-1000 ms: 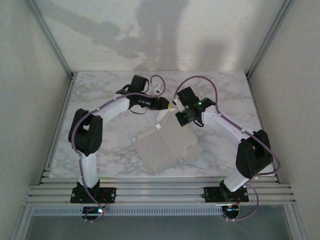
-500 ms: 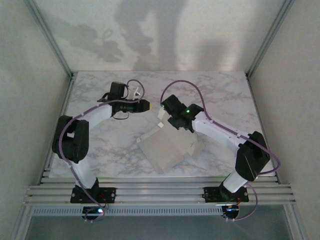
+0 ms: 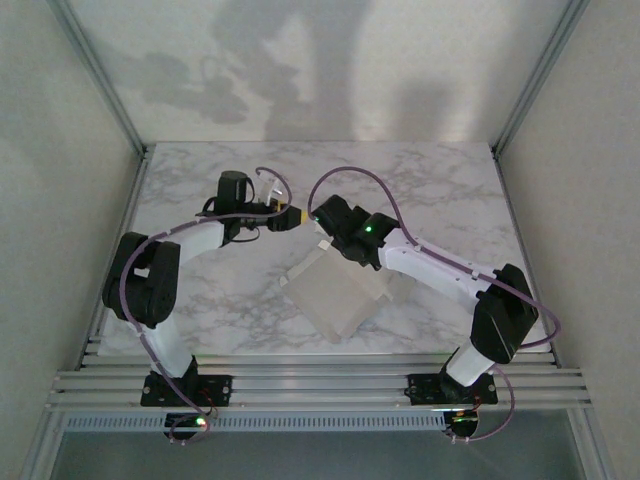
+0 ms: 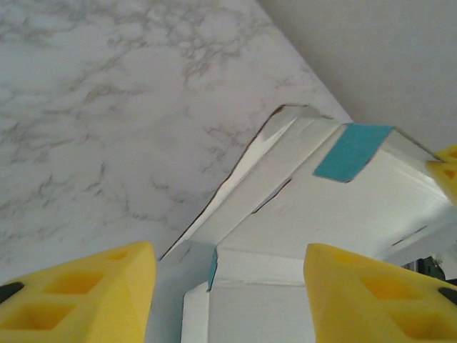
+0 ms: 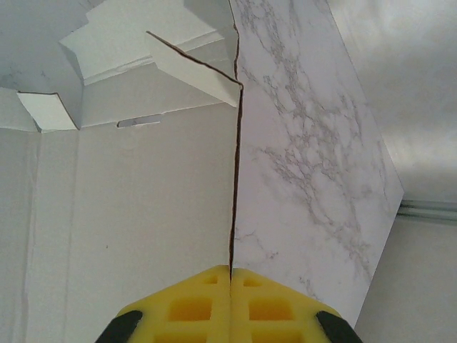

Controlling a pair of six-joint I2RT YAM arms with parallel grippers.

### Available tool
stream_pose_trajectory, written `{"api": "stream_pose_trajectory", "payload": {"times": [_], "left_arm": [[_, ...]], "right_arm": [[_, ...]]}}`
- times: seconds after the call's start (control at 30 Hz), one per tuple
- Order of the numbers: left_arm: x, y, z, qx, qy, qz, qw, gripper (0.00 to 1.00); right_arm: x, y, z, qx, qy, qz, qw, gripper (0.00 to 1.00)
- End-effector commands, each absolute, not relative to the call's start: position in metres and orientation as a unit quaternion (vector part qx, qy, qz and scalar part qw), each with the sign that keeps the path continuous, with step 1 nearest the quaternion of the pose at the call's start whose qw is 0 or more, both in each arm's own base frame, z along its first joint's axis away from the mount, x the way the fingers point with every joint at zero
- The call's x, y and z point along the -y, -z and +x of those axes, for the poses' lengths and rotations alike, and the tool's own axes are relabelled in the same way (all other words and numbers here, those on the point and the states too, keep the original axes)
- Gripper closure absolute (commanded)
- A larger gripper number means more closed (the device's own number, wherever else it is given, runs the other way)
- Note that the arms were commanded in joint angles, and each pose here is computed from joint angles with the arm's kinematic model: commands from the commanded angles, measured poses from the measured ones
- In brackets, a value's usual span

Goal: Fold the paper box

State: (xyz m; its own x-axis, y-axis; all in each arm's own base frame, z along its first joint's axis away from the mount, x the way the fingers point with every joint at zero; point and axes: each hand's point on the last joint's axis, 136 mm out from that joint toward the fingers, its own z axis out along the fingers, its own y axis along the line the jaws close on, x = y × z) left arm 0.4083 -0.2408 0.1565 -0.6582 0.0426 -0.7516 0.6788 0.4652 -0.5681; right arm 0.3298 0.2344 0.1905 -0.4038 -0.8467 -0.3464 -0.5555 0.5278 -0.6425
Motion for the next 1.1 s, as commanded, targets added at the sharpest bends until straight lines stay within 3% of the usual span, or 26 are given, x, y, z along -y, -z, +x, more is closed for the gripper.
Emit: {"api": "stream_pose_trajectory", "payload": {"times": [0.0, 0.63, 0.87, 1.07], "left_arm": [[0.254, -0.170, 0.406, -0.738, 0.473, 0.318, 0.360, 0.42], [0.287, -0.140, 0.397, -0.703, 0.483, 0.437, 0.286, 0.46], [0.288, -0.128, 0.392, -0.702, 0.475, 0.457, 0.269, 0.69], [0.286, -0.127, 0.388, -0.701, 0.466, 0.469, 0.268, 0.79]], "right_arm": [[-0.244, -0.192, 0.328, -0.803, 0.209, -0.450, 0.330, 1.00], [-0.252, -0.183, 0.323, -0.810, 0.183, -0.462, 0.312, 1.00], [-0.251, -0.180, 0.325, -0.813, 0.183, -0.460, 0.307, 1.00], [-0.251, -0.178, 0.326, -0.815, 0.182, -0.459, 0.303, 1.00]]}}
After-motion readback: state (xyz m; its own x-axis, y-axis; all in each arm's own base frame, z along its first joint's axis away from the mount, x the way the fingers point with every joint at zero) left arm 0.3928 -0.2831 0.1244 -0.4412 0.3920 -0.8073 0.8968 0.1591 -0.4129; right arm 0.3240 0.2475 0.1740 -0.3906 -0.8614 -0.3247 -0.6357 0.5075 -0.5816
